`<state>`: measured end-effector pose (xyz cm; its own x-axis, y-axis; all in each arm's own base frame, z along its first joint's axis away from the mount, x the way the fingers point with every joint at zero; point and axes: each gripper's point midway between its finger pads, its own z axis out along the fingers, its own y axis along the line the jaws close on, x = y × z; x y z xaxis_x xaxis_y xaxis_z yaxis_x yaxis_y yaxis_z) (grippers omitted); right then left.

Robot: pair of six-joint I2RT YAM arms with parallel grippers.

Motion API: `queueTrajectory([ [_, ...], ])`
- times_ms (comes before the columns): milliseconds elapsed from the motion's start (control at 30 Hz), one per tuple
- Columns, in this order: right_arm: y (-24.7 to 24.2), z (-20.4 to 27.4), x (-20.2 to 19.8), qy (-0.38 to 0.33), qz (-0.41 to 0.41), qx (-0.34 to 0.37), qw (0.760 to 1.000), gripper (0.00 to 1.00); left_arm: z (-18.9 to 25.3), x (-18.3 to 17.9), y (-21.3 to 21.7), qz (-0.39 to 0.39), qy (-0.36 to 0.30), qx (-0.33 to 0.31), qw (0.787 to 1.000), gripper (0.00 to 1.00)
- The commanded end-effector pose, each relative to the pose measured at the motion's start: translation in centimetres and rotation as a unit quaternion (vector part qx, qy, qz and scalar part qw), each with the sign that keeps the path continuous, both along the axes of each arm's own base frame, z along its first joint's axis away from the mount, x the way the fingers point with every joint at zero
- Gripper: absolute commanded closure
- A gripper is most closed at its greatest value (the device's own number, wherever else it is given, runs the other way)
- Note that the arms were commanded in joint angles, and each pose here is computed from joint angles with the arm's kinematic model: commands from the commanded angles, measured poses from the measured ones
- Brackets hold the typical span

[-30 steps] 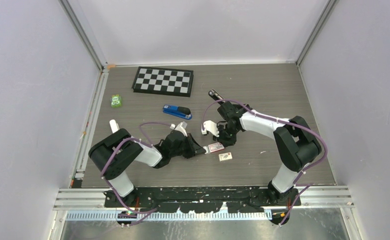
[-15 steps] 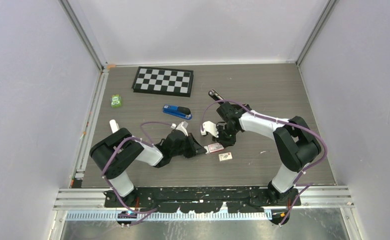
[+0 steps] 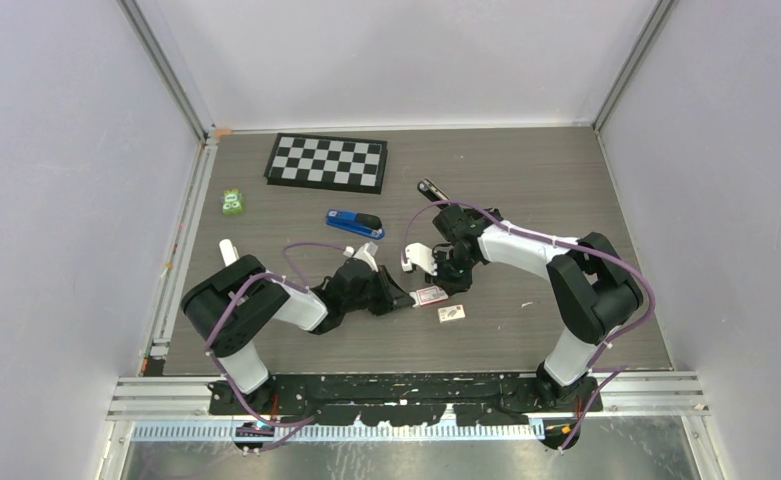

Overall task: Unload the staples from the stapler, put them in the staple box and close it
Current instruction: Adjust the staple box at the center of the board.

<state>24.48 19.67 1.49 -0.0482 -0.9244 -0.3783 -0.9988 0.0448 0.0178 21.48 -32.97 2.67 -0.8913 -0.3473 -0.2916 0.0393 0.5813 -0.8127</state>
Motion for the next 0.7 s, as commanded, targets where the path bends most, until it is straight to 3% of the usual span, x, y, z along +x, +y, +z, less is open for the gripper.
queueTrajectory([
  [0,1.47,0.23,-0.44,0.011,0.011,0.018,1.0,0.79,0.99,0.22,-1.32,-0.015,-0.01,-0.016,1.0,0.89],
  [667,1.9,0.44,-0.91,0.014,0.021,0.023,0.999,0.78,1.14,0.46,-1.9,-0.019,-0.011,-0.019,1.0,0.89],
])
